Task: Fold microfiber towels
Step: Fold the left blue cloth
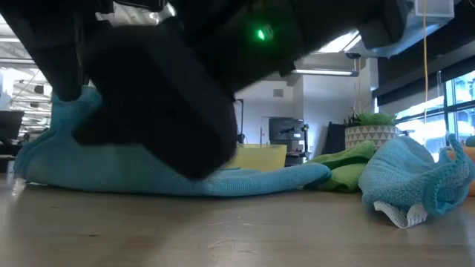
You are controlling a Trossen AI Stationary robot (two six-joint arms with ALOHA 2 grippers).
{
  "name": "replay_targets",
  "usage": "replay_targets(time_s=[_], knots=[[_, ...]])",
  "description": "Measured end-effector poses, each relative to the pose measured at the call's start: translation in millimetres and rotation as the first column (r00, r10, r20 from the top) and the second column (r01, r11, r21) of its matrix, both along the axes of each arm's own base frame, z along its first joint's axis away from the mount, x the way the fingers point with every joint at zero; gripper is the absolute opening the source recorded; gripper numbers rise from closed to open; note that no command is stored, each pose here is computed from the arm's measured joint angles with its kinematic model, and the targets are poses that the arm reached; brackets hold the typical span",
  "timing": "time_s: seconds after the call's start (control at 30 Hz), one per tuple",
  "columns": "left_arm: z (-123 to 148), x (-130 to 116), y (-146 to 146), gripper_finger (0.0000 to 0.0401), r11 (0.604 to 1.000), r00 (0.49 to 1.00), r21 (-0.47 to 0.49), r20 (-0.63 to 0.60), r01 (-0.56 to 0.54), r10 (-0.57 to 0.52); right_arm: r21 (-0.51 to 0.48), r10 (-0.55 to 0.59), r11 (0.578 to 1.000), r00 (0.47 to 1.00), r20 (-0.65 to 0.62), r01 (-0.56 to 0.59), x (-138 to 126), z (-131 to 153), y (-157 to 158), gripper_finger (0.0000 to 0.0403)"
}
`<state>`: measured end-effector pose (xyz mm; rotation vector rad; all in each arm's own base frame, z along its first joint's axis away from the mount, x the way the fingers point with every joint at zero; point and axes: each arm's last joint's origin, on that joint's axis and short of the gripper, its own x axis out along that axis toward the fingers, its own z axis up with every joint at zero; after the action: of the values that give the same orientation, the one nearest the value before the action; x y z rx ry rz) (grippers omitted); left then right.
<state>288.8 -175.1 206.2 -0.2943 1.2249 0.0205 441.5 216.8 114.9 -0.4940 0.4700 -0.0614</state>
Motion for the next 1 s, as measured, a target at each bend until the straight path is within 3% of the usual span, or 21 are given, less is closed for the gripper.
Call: replay_targets(time_s=[0.17, 0.47, 0.57, 0.73, 0.83, 1.0], knots=[[0.4, 0.0, 0.0, 0.0003, 1.000, 1.000, 0.001, 0.002, 0.001, -0.001, 0.003, 0.003, 1.000, 1.000, 0.012, -0.003, 0.4, 1.8, 0.7, 0.0151], [0.7, 0.6, -0.1, 0.0006, 0.998, 0.998, 0.028, 0.019, 0.061, -0.061, 0.027, 0.048, 0.999, 0.999, -0.010, -0.047, 0.2, 0.5, 1.6, 0.0015], [-0.4, -6.0, -0.1, 0.0017, 0.980, 0.992, 0.157, 0.011, 0.122, -0.125, -0.001, 0.032, 0.999, 0.998, -0.046, -0.032, -1.8, -2.0, 0.2, 0.0011], [-2.5, -34.0, -7.7, 0.0042, 0.884, 0.968, 0.397, -0.107, 0.249, -0.225, -0.073, -0.006, 0.997, 0.990, -0.141, -0.005, -9.3, -10.4, -0.9, 0.0007], [-2.9, -44.4, -17.5, 0.0063, 0.852, 0.959, 0.440, -0.111, 0.283, -0.262, -0.073, -0.036, 0.997, 0.987, -0.158, 0.024, -12.2, -10.5, -1.1, 0.0006], [-10.3, -53.8, -38.6, 0.0102, 0.840, 0.951, 0.477, 0.028, 0.257, -0.308, -0.062, -0.061, 0.997, 0.989, -0.137, 0.053, -12.2, -5.4, -1.8, 0.0007]])
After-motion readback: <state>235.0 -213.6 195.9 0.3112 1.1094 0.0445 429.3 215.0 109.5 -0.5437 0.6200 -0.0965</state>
